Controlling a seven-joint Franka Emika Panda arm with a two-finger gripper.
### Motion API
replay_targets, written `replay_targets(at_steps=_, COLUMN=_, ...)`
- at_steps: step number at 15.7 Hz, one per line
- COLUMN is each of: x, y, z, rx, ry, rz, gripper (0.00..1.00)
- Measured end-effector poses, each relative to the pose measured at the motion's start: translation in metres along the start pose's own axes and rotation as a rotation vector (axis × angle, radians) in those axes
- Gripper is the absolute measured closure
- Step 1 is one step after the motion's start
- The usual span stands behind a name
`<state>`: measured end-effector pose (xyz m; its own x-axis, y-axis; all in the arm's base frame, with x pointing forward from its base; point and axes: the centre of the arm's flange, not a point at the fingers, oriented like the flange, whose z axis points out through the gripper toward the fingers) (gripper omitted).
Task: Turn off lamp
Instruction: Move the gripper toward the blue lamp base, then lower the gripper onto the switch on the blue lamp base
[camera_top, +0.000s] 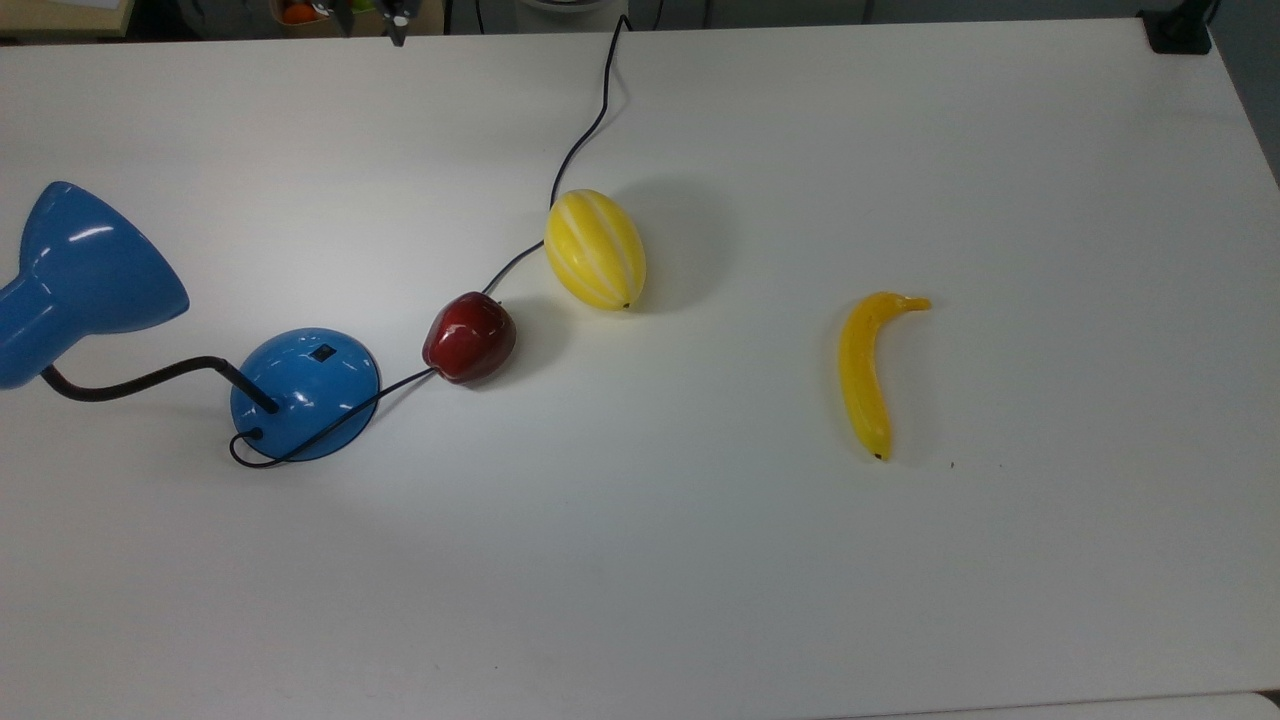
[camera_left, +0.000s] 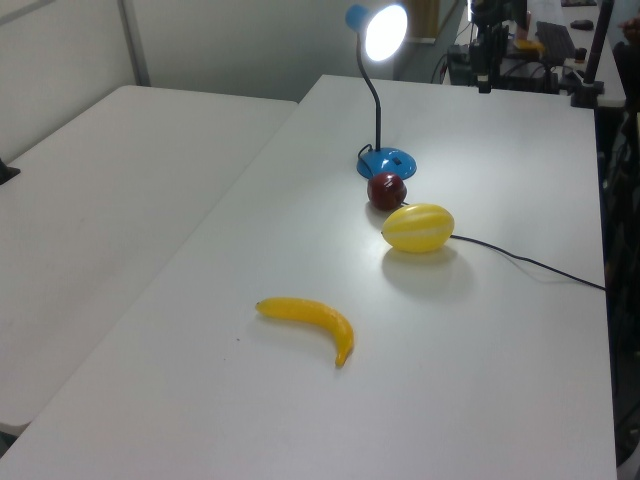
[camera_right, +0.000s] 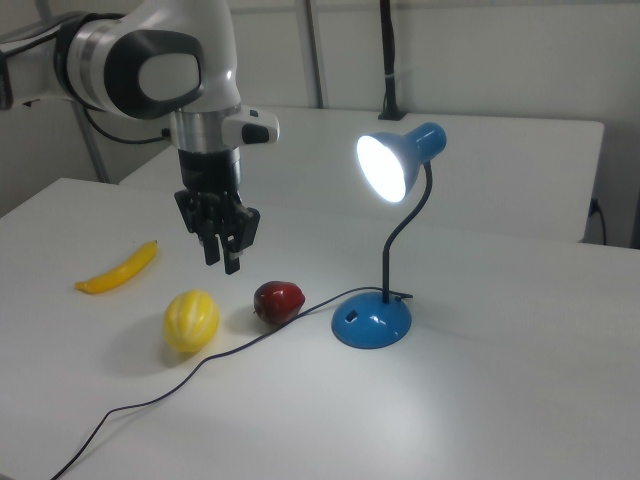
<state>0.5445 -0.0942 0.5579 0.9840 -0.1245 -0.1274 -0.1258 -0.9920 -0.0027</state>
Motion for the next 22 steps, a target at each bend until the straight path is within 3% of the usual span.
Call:
replay_targets(at_steps=4, x=0.021, y=0.001, z=0.013, rx=-0.006, ry=0.049, rz=0.028, gripper=0.97)
replay_targets(at_steps=10, x=0.077, y=0.033, z=0.074, rx=-0.024, ry=0.131, rz=0.095, gripper=0.99)
replay_targets(at_steps=13, x=0.1, y=0.056, z=0.108, rx=-0.029, ry=0.174, rz=0.181, gripper=0.99)
replay_targets(at_steps=22, x=0.134, y=0.058, z=0.164, rx=-0.027, ry=0.304, rz=0.302, gripper=0.99)
